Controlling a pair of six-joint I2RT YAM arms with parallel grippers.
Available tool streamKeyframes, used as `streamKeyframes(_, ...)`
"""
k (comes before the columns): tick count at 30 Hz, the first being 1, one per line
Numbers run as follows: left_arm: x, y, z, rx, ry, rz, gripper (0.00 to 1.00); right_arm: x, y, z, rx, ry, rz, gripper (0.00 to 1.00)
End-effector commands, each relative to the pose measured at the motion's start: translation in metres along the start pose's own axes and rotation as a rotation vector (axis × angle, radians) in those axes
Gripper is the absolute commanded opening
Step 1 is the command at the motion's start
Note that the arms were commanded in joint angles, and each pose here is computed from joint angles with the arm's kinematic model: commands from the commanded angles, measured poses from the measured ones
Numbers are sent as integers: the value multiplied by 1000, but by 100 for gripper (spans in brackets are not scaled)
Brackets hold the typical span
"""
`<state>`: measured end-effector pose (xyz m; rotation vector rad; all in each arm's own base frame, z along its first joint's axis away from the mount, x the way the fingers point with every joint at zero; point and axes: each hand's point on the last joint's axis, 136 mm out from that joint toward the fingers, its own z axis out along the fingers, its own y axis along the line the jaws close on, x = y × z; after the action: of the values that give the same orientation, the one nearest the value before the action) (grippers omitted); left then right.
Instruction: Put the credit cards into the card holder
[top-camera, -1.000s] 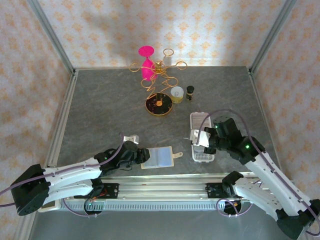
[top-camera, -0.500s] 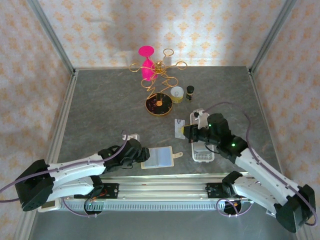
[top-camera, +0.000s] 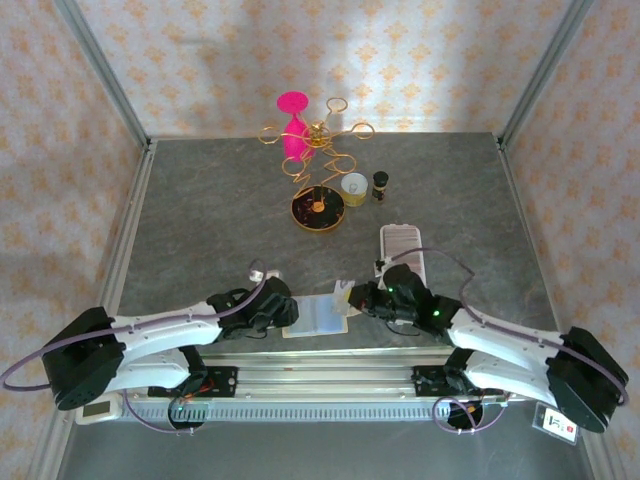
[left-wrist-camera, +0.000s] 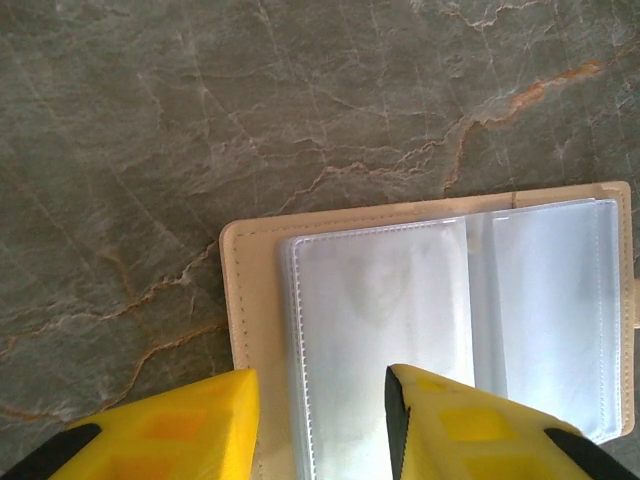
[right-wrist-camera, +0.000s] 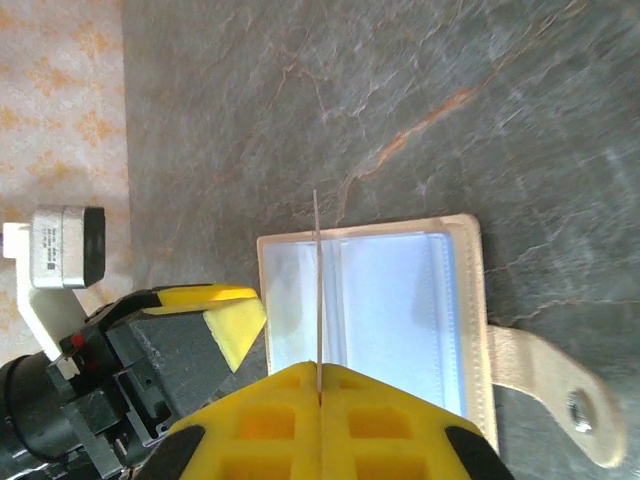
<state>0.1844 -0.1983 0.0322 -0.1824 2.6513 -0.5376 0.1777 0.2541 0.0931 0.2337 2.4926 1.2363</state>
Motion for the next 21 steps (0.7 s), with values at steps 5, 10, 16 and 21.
streamKeyframes(5, 3, -1, 3, -32, 28, 58, 36, -2, 26, 20, -48, -5, -6, 0)
streamKeyframes(10, 7, 8, 6, -74, 35, 75, 34, 6, 27, 33, -41, 36, -15, 0)
streamKeyframes(16, 13, 21, 11, -130, 53, 95, 30, 16, 30, 46, -31, 76, -33, 0)
streamKeyframes(21, 15, 23, 12, -138, 57, 98, 27, 18, 23, 54, 0, 85, -21, 0)
